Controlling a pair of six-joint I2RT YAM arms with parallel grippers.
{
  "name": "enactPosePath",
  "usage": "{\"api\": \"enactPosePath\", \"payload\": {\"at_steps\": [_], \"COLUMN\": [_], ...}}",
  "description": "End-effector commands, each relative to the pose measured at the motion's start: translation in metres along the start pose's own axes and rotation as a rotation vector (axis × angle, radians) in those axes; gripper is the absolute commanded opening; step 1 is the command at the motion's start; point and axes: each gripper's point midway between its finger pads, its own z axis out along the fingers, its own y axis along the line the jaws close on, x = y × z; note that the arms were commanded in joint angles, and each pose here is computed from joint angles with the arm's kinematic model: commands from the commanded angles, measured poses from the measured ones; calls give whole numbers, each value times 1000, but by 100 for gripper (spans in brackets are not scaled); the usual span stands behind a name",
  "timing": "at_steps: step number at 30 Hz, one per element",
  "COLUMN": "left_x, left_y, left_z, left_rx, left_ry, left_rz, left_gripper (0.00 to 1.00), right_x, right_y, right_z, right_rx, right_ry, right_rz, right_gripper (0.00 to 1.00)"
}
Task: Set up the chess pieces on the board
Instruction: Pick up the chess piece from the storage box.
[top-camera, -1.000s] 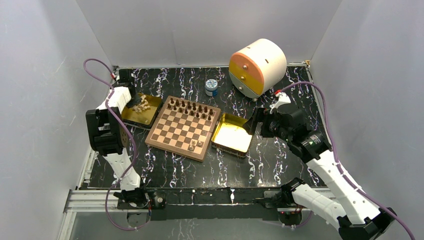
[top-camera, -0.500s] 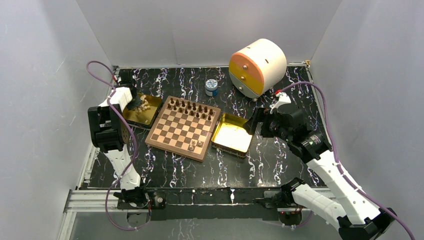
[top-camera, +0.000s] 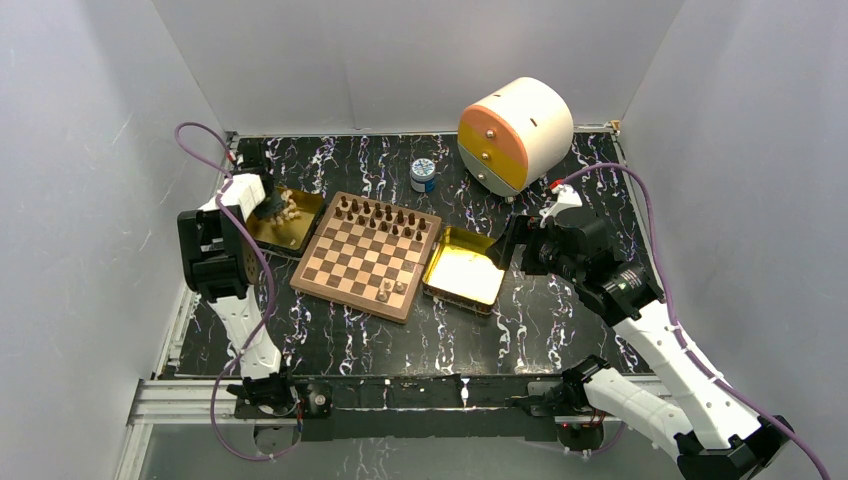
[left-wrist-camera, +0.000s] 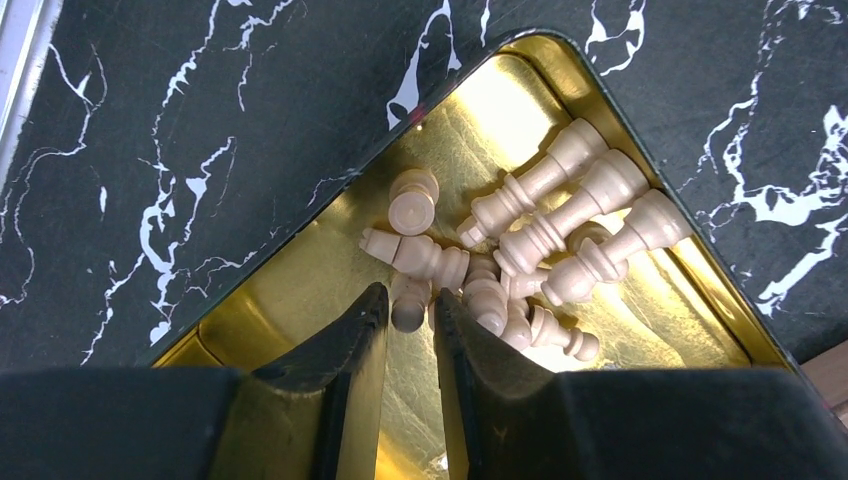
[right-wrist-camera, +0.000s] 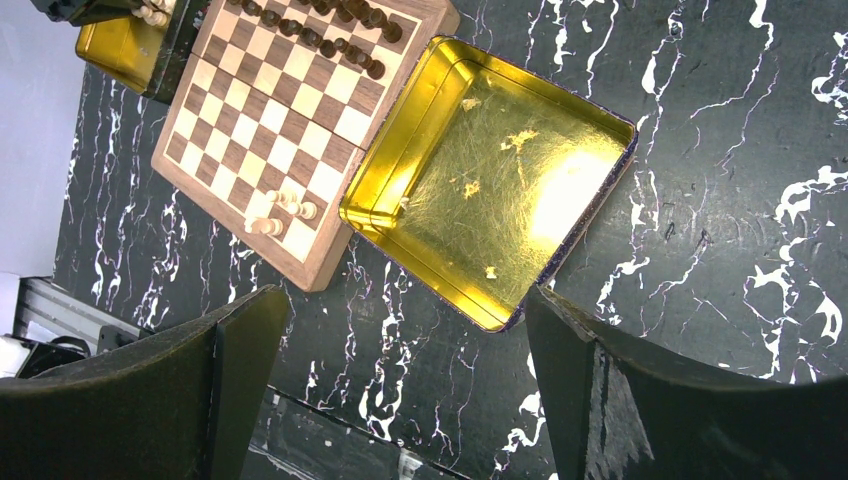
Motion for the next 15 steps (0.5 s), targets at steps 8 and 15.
{"api": "enactPosePath", "payload": {"at_steps": [8, 15], "left_x": [-7, -16], "left_y": [2, 3], "left_z": [1, -10], "left_rx": [-5, -3], "left_ry": [-8, -20], "left_rz": [-7, -5], "left_gripper": [18, 15], "right_x": [-13, -12], "right_y": [1, 1], "right_z": [0, 1], "right_rx": [-5, -7], "right_ry": [-58, -57], "right_rz": [-12, -9], "right_gripper": [99, 99]}}
